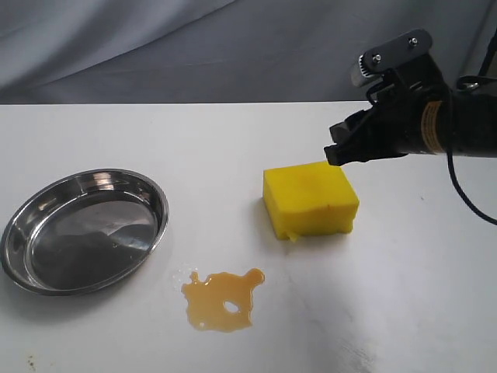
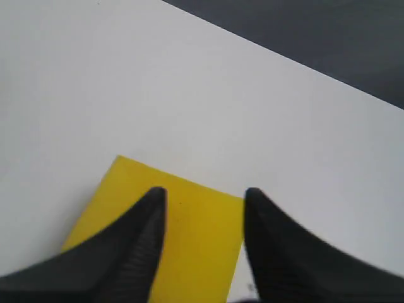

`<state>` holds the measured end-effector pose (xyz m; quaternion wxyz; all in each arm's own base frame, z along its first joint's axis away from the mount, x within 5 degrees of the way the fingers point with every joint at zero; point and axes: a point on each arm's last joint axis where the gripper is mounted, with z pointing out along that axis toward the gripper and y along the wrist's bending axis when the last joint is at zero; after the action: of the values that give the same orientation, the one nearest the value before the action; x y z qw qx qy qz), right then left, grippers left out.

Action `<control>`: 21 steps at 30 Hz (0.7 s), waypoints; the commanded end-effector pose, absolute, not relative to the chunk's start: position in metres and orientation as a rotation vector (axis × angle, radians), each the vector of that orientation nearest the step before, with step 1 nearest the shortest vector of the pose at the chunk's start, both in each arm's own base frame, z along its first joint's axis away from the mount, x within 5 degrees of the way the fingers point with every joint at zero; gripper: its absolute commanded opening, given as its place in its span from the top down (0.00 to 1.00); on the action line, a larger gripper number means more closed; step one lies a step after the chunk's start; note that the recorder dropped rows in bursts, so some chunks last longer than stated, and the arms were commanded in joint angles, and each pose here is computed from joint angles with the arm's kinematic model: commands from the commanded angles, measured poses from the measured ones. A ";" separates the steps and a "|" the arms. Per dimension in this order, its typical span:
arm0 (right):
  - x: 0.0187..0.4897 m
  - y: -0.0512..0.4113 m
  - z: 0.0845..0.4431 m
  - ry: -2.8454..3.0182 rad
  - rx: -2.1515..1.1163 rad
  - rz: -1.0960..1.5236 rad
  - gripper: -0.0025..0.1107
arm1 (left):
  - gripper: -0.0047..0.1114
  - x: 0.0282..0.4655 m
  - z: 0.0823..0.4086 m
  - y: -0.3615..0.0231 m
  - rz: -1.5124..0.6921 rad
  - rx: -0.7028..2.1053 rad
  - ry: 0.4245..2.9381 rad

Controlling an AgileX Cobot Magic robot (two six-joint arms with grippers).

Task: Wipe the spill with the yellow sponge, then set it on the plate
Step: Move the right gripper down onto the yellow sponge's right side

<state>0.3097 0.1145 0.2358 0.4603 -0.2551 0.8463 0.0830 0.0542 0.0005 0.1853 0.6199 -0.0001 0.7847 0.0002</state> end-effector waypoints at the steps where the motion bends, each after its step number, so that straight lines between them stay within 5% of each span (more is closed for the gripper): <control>1: 0.312 0.112 0.230 2.101 -0.612 0.169 0.22 | 0.96 0.054 0.185 0.001 -0.001 -0.005 1.793; 3: 0.312 0.111 0.221 2.131 -0.611 0.160 0.04 | 0.96 0.054 0.185 0.001 -0.001 -0.005 1.793; 21: 0.318 0.114 0.177 2.269 -0.618 0.176 0.05 | 0.96 0.054 0.185 0.001 -0.001 -0.005 1.793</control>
<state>0.3192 0.1117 0.1774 0.3863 -0.2473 0.8871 0.0527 0.0542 0.0005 0.1853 0.6199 -0.0001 0.7847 0.0002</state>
